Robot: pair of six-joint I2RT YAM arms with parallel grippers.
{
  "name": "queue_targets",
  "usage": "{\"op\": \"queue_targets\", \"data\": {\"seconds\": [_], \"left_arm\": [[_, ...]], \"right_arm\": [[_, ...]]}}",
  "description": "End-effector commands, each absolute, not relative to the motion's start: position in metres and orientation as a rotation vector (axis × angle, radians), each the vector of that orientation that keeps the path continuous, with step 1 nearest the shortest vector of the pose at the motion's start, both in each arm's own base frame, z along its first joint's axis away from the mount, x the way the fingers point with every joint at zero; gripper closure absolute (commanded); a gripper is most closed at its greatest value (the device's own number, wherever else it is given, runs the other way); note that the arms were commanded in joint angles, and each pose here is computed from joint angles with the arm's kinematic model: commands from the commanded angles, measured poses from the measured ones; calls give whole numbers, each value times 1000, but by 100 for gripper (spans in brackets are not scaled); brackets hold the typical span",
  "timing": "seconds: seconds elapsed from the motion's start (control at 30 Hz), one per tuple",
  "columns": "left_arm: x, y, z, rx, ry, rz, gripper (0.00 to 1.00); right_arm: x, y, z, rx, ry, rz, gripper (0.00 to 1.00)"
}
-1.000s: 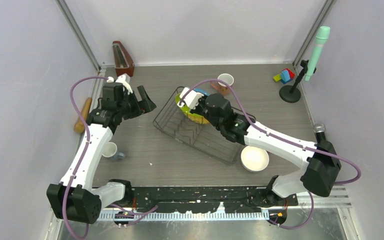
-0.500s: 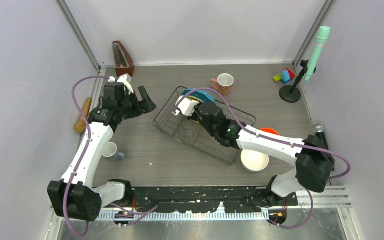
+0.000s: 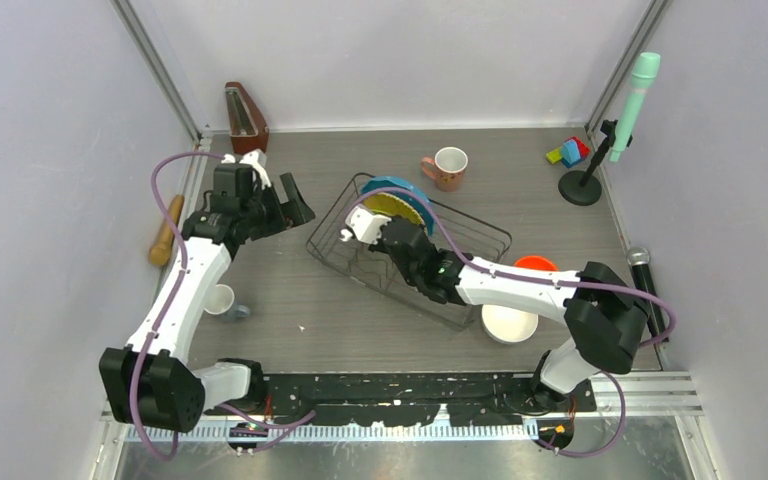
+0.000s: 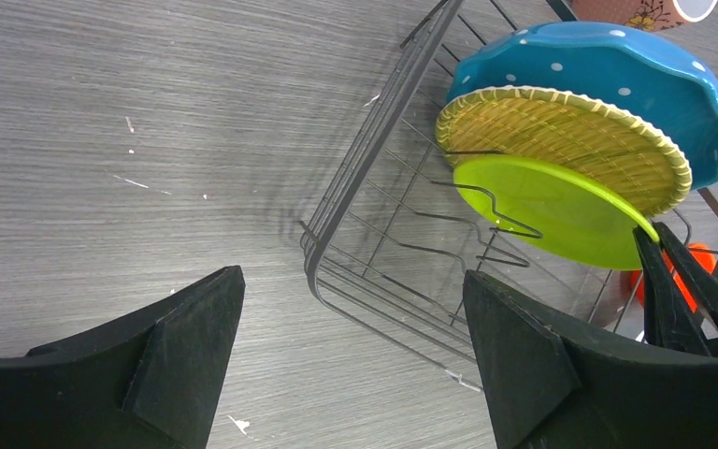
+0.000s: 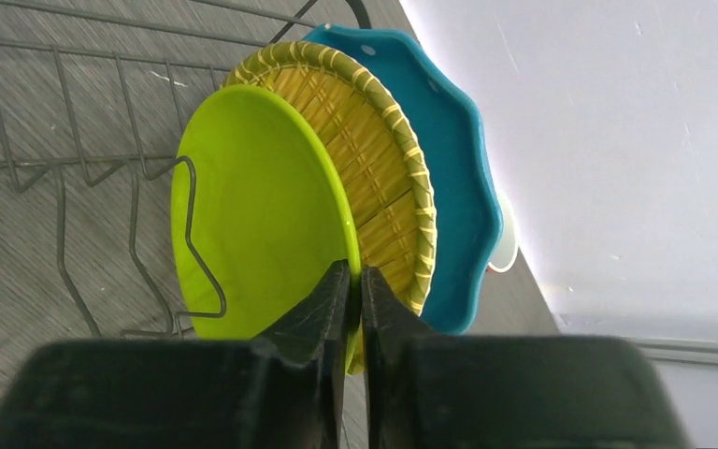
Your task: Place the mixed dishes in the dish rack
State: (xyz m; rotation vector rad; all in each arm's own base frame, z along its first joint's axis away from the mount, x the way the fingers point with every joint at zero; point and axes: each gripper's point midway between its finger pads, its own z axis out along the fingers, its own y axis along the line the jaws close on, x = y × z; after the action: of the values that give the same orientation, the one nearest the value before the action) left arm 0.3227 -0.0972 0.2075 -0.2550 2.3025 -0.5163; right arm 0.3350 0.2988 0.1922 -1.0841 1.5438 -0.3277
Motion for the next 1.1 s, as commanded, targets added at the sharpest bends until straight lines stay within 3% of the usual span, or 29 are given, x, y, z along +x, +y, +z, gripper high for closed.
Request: {"op": "queue_targets", "data": {"seconds": [0.0,0.07,0.13,0.4,0.7,0.8,0.93,0.97,1.07], "left_arm": [[329,-98,214,-258,2296,-515,10],[332,-96,209,-257,2322,-491,9],[334,-95,201,-248,2362,-472,8],[342,-105,163,-227,2537,-494,18],[337,-123,130,-185,2647,-510,32],[338,-123,122,-176,2658,-465,49],[344,-115,118,-230,2650,-409,94],[346,-111,119,-246,2647,-400,100],[351,-97,122,-299,2652,-395,100]], "right_arm": [[341,306,229,-896,1547,-258,53],[342,304,240,-812,1551,-234,22],[340,305,252,-775,1565,-180,15],[310,289,291,-672,1611,79,10],[302,208,311,-382,1706,256,12],[317,173,314,-201,1738,247,13],[341,144,307,-6,1807,233,14],[346,141,304,18,1824,234,14],[369,129,299,137,1857,270,15]]}}
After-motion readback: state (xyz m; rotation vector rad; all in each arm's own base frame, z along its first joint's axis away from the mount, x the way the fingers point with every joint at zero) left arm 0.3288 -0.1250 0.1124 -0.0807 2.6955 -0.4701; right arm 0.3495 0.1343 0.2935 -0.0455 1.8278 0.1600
